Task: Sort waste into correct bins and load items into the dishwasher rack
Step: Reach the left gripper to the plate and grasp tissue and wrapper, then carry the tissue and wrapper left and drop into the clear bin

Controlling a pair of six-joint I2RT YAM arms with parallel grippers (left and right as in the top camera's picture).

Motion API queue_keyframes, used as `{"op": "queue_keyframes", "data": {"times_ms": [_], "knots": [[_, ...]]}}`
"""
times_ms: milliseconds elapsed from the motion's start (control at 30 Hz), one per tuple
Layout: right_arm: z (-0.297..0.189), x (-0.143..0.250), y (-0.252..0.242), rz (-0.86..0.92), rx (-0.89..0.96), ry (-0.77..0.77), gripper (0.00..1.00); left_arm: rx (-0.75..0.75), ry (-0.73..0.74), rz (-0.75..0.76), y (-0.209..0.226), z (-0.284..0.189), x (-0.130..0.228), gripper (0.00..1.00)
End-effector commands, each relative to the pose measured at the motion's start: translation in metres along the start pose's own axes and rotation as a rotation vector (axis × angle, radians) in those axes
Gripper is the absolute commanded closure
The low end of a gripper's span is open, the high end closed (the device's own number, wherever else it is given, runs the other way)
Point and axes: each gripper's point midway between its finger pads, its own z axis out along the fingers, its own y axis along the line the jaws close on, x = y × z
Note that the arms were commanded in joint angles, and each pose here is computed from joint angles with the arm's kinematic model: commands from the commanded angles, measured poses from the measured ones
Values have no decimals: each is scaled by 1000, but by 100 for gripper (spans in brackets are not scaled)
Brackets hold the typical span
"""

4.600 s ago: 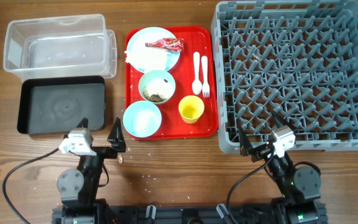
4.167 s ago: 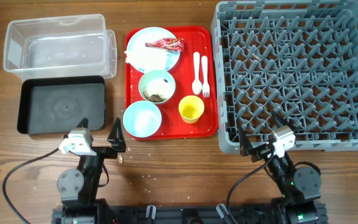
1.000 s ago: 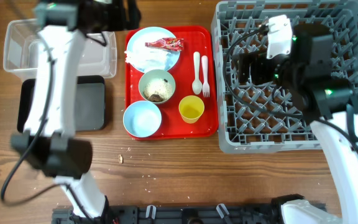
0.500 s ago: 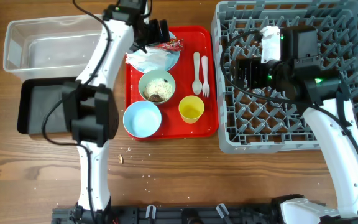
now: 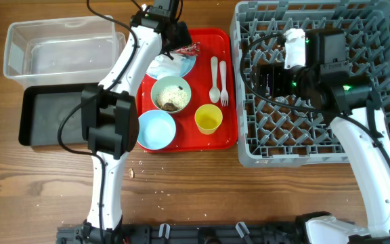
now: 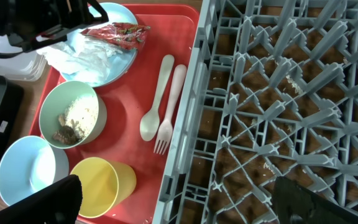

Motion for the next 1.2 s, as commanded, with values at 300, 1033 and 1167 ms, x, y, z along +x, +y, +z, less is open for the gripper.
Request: {"op": "queue_keyframes", "data": {"times_ms": [300,1033,1167], "knots": [[-2,-6,3,12,-15,-15,0,-103,63,7,15,-28,20,0],[-2,-6,3,12,-15,-14,0,-39,-19,-78,17,39,35,16],[-2,-6,3,12,-15,-13,0,-43,-14,-77,19,46,39,35]]}}
